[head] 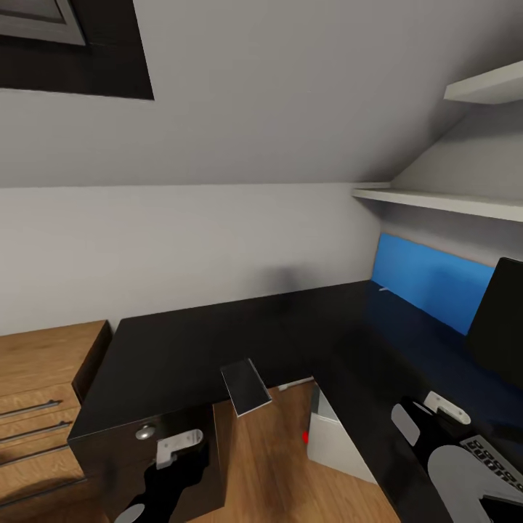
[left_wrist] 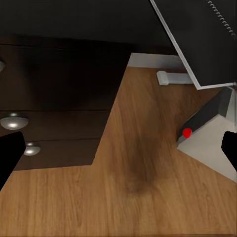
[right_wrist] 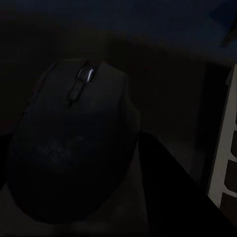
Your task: In the bedroom, organize the workspace by keeping the computer under the desk, ensuring the monitor is on the desk, placing the keyboard on the desk next to the monitor, placing the mouse on the desk next to the keyboard, moving the folder from the swivel chair onto the desk next to the mouse, stacking the notebook on top of the folder with the pen on top of the notebook, and positioning the swivel chair next to the desk.
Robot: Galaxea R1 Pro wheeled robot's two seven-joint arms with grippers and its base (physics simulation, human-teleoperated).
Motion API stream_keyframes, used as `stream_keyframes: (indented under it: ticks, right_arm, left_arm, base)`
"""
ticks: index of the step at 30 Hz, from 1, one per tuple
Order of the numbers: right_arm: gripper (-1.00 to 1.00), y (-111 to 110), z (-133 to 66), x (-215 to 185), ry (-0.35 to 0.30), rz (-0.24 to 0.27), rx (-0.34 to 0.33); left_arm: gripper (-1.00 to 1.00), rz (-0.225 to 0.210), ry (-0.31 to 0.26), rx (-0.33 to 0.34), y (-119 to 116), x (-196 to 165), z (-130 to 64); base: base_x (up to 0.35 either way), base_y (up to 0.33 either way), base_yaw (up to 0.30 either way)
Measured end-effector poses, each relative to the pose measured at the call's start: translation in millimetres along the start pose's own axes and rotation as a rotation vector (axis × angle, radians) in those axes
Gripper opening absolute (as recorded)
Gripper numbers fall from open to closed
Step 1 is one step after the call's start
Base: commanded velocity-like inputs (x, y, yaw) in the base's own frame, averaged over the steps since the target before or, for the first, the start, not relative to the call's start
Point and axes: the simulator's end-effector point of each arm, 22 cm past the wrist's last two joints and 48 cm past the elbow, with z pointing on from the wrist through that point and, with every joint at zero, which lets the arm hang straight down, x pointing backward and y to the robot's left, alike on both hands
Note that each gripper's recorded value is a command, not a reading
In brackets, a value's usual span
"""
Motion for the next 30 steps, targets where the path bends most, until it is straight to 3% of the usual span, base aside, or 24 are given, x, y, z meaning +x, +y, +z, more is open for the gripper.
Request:
stream_keyframes:
  ticks: [18,19,30]
  right_arm:
    - [-1.00,0.5,-0.3,0.0,-0.002,0.001,0.000]
    - [1.00,0.5,-0.4,-0.1,-0.002,0.001,0.000]
    - [1.00,0.1,-0.5,-0.8,-0.005,0.003,0.002]
  left_arm:
    - [1.00,0.007,0.005,0.005,-1.9,2.5,-0.2]
    - [1.00,0.006,0.005,0.005,-1.9,2.4,-0.2]
    - [1.00,0.006,0.006,0.005,-1.8,2.8,-0.1]
  base:
    - [-0.003,0.000,0.000]
    - [0.000,0.000,0.000]
    - [0.000,0.000,0.000]
